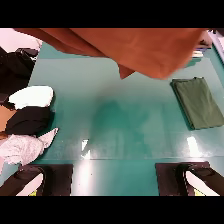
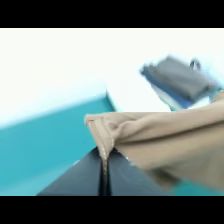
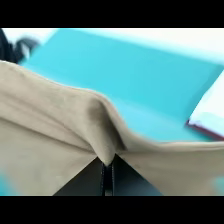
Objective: Fold the shirts.
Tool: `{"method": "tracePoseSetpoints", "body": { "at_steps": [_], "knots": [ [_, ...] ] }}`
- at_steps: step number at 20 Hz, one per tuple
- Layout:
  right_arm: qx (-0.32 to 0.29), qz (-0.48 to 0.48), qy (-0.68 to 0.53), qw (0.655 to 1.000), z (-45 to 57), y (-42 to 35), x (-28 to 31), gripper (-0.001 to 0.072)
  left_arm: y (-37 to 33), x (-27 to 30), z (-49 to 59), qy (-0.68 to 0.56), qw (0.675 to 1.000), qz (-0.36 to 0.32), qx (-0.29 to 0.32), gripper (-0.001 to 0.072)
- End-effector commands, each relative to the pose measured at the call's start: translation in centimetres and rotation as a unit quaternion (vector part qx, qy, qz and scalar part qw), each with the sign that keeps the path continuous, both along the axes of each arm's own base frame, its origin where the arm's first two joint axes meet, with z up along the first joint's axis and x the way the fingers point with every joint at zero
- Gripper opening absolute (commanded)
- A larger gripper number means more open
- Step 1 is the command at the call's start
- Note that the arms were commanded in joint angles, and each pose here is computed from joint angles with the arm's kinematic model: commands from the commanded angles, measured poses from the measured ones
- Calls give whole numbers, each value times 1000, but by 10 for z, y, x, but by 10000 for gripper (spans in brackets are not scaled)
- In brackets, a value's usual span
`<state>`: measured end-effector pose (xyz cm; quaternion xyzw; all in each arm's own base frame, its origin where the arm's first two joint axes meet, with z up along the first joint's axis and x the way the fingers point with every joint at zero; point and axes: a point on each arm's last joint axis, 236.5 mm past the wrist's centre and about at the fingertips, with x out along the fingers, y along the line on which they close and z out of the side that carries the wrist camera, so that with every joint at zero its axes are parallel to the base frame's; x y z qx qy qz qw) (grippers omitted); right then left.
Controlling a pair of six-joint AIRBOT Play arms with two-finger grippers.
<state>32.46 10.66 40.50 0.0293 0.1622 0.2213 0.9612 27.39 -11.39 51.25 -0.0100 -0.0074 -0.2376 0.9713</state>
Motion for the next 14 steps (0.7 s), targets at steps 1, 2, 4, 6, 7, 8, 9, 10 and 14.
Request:
{"method": "tracePoseSetpoints", "body": {
  "at_steps": [1,2,4,6,7,8,9,10,14],
  "knots": [
    [-2,-42,-38,998,35,-23,-45,17,-1,-53,46,-72,997,-12,-18,21],
    [-2,-46,-26,999,29,-25,-44,17,-3,-51,46,-71,997,-17,-22,21],
    [6,-51,30,998,-1,-27,-30,17,-5,-27,27,-36,999,-17,-13,21],
    [4,-38,125,991,-58,-22,-9,18,-12,14,-17,41,999,-24,4,21],
    [-2,-27,175,984,-92,-16,0,18,-15,34,-46,89,996,-30,14,21],
    [-9,-12,231,973,-131,-8,7,18,-19,57,-84,146,988,-36,25,21],
    [-16,4,287,958,-172,2,10,18,-21,75,-121,201,978,-42,36,21],
    [-24,20,336,941,-209,13,9,18,-23,91,-165,264,962,-48,47,21],
    [-43,52,445,893,-322,50,7,38,-24,122,-317,448,890,-55,63,21]
  ]
}}
